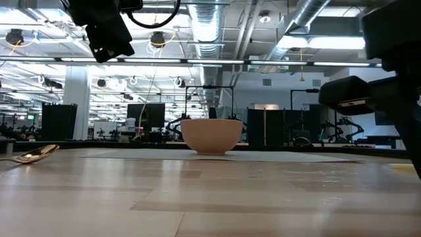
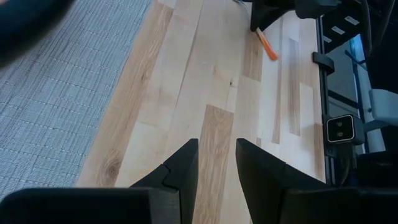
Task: Pick & Place Utensil
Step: Put the orange fork into the brown bowl
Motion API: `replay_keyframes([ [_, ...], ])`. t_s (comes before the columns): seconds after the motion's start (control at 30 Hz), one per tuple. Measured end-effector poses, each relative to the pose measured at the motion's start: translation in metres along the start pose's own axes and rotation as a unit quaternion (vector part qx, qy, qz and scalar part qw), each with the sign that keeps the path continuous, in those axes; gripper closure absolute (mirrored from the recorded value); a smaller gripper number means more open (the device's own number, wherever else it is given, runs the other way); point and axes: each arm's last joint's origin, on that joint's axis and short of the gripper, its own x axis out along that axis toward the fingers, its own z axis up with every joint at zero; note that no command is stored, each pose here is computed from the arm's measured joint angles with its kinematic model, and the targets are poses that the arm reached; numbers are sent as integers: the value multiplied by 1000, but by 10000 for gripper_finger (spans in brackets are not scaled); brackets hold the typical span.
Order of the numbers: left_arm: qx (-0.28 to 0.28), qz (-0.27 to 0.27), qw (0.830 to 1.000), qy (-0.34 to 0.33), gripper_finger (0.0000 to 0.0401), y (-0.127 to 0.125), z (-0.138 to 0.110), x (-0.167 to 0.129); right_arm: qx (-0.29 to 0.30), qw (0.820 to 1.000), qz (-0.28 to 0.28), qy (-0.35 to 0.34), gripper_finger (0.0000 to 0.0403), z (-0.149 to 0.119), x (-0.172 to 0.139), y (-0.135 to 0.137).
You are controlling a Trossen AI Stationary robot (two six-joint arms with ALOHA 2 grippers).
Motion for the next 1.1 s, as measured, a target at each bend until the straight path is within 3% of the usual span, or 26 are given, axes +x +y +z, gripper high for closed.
replay_keyframes([
  [0.17, 0, 0, 1000, 0, 293, 0, 0, 0, 4, 1000, -1, -2, 393, 5, -7, 0],
  [0.33, 0, -1, 1000, -1, 293, 0, 0, 0, 11, 999, -22, -41, 377, 19, -26, -8],
  [0.47, 0, -1, 1000, -2, 293, 0, 0, 0, 38, 994, -59, -82, 391, 29, -45, -26],
  [0.73, 0, -2, 1000, -3, 293, 0, 1, 0, 89, 971, -122, -186, 400, 54, -105, -71],
  [0.83, 0, -1, 1000, -5, 293, 0, 1, 0, 73, 952, -192, -228, 402, 63, -136, -92],
  [1.0, 0, 4, 1000, -9, 293, 0, 1, 0, 66, 897, -332, -283, 402, 70, -181, -136],
  [1.1, 0, 4, 1000, -9, 293, 0, 1, 0, 85, 872, -378, -301, 402, 64, -197, -168],
])
